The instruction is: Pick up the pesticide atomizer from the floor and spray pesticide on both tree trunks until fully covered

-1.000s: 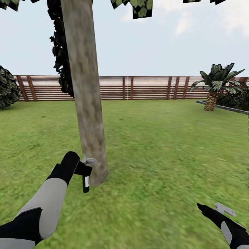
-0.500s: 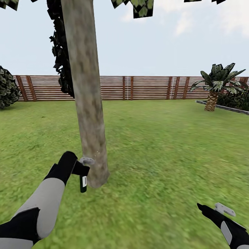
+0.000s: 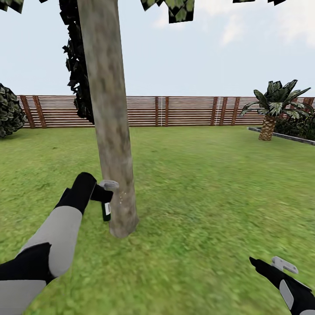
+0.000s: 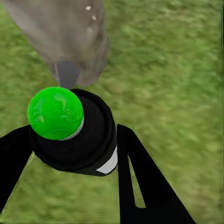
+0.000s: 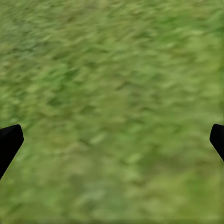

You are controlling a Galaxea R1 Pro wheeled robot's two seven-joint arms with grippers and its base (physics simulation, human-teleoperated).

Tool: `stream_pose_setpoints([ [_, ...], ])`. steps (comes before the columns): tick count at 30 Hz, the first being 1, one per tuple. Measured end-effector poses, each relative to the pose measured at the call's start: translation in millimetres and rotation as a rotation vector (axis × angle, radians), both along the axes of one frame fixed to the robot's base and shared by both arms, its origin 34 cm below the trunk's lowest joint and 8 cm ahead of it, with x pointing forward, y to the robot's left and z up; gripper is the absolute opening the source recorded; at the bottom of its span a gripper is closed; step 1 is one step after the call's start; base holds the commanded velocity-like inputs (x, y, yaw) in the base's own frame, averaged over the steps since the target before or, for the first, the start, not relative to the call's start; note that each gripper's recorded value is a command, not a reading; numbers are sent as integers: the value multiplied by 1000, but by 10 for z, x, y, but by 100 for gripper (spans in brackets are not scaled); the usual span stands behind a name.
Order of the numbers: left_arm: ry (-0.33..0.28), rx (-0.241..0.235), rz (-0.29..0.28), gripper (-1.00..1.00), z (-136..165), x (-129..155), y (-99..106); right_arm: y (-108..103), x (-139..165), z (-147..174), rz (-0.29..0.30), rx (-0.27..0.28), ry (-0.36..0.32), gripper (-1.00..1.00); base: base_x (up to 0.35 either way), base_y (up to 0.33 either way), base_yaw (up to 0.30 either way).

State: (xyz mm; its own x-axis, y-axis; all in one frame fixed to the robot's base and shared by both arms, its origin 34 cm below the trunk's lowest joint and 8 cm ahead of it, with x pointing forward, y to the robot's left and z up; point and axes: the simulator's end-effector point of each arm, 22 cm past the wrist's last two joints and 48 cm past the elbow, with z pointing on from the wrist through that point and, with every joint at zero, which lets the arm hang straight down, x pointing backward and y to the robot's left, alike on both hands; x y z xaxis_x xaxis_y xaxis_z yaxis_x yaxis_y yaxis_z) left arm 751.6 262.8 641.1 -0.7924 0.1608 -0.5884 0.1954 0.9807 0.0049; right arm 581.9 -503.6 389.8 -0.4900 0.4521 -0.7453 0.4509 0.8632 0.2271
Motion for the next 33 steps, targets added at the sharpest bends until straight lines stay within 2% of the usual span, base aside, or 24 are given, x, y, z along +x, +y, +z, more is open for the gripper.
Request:
stream_pose_setpoints([
  [2, -9, 12, 2, -100, 67, 30, 26, 3, 0, -2, 0, 0, 0, 100, 0, 0, 0],
  [3, -11, 43, 6, -100, 98, 42, 83, 3, 1, -2, 0, 0, 0, 100, 0, 0, 0],
  [5, -16, 69, 10, -100, 153, 62, 135, 4, 1, -2, 0, 0, 0, 100, 0, 0, 0],
  [8, -21, 91, 14, -100, 212, 82, 177, 4, 1, -2, 0, 1, 0, 100, 0, 0, 0],
  [12, -33, 95, 15, -100, 293, 114, 186, 8, 1, -3, 1, 1, 0, 100, -226, 0, 0],
  [19, -87, 95, 18, -100, 662, 249, 187, 3, 1, -2, 0, 0, 0, 100, -59, 0, 0],
  [33, -210, 91, 32, -100, 1580, 480, 192, 1, 0, -1, 0, 0, 0, 100, -1, 0, 0],
])
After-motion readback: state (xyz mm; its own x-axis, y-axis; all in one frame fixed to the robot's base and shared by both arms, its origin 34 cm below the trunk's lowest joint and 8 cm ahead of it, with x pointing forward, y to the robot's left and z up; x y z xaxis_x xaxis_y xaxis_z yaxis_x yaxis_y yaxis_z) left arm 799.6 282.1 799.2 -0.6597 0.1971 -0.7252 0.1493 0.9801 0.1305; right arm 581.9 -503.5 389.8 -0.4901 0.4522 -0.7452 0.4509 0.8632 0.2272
